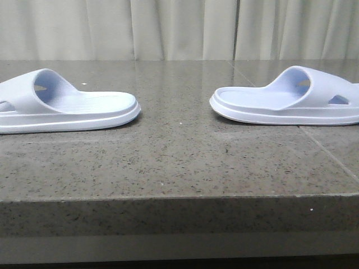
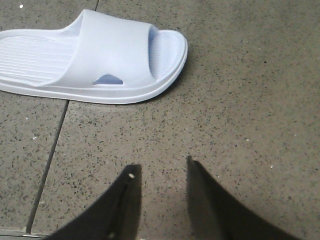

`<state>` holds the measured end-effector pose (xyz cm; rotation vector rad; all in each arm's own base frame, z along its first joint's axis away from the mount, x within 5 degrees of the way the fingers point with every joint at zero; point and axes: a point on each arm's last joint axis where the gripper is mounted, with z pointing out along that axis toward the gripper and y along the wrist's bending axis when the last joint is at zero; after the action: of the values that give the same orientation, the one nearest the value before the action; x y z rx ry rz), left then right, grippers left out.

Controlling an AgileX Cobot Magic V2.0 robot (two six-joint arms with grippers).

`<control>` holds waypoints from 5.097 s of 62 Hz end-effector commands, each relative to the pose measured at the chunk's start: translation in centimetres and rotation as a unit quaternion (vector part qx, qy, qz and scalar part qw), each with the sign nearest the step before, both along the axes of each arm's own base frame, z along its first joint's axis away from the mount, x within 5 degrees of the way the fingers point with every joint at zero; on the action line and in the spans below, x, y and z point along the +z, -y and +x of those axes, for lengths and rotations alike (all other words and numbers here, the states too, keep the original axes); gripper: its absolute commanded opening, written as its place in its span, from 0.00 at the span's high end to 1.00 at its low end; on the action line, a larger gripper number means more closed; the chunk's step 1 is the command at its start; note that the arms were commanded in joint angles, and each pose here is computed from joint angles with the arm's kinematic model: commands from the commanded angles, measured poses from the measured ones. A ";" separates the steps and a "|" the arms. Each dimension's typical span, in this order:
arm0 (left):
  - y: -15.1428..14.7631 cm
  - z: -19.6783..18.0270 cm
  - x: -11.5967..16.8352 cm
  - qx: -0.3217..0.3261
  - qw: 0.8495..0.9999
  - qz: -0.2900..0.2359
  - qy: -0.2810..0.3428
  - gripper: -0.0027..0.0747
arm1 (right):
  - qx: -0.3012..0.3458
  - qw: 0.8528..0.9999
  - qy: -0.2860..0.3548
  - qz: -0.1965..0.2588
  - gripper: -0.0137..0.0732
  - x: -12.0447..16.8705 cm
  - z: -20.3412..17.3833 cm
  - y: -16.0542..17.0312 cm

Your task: Insert blue slippers together front up

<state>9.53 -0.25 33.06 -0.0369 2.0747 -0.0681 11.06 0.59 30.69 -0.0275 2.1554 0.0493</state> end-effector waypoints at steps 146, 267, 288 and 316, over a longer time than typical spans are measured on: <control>-1.9 22.3 -9.3 -0.151 0.917 -0.270 -0.253 0.95 | 0.000 0.999 0.041 0.001 0.38 1.5 0.4 0.0; 2.6 14.3 -0.1 -0.233 0.939 -0.223 -0.119 0.99 | -0.016 0.962 -0.163 0.219 0.38 -2.3 19.6 7.3; 2.5 14.2 -0.2 -0.233 0.940 -0.216 -0.122 0.99 | 0.014 0.947 -0.192 0.258 0.38 -4.4 22.4 8.5; 2.5 14.2 -0.3 -0.234 0.940 -0.212 -0.125 0.99 | 0.072 0.922 -0.214 0.314 0.68 -6.9 23.9 8.0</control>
<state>23.94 -2.33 31.19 0.1910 2.3172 -0.8165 35.11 -7.76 22.16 0.2867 2.5129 0.8658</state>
